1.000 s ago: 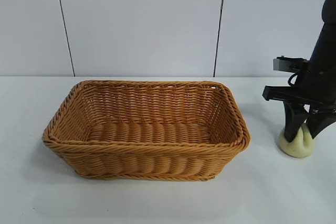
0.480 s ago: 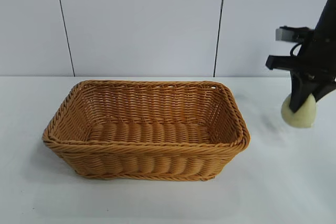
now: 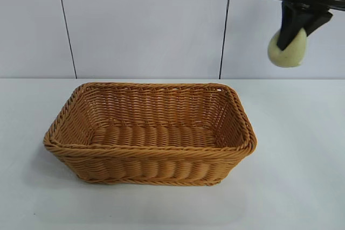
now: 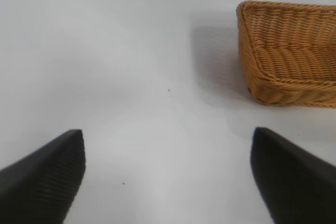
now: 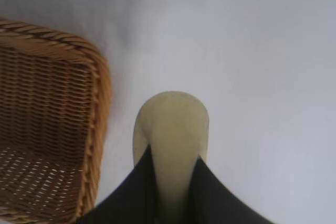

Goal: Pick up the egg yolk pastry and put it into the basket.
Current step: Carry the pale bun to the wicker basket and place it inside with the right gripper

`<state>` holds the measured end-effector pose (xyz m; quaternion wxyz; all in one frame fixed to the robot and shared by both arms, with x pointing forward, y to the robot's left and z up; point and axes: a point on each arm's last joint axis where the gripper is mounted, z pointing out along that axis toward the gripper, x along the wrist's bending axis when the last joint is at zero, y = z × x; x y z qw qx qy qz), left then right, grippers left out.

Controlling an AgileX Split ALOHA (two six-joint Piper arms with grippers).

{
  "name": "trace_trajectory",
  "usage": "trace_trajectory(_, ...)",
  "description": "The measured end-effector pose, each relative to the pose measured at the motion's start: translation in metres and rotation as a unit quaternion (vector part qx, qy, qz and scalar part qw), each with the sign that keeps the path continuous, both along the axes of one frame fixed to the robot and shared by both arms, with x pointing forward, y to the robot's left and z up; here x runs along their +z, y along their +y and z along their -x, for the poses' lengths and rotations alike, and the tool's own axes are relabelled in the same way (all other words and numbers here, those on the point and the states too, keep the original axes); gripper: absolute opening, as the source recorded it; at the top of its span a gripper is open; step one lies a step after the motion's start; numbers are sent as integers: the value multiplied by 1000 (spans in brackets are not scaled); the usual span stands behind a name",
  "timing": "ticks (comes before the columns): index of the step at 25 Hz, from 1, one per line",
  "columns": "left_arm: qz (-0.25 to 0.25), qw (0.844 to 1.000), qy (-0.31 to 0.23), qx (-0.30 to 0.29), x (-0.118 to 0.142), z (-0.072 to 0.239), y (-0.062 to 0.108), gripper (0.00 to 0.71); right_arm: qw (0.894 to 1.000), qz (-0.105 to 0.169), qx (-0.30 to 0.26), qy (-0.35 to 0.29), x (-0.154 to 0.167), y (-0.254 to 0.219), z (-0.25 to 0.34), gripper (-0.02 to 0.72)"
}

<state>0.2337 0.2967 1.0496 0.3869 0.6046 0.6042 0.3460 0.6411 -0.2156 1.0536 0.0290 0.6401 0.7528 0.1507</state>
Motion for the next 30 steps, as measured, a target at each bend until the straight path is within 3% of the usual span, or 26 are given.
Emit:
trace_trajectory(10, 0, 1000, 0, 0, 0, 0, 0, 663, 992, -12, 124, -9, -14, 124, 34, 55)
trace_trajectory(16, 0, 1000, 0, 0, 0, 0, 0, 663, 989, -4, 149, 3, -59, 165, 36, 55)
trace_trajectory(22, 0, 1000, 0, 0, 0, 0, 0, 663, 989, 16, 147, 26, -112, 174, 25, 64)
trace_trajectory(24, 0, 1000, 0, 0, 0, 0, 0, 663, 989, 16, 147, 30, -115, 174, 25, 113)
trace_trajectory(26, 0, 1000, 0, 0, 0, 0, 0, 663, 989, 12, 145, 31, -115, 175, 25, 211)
trace_trajectory(30, 0, 1000, 0, 0, 0, 0, 0, 663, 989, 7, 144, 31, -111, 176, 26, 552)
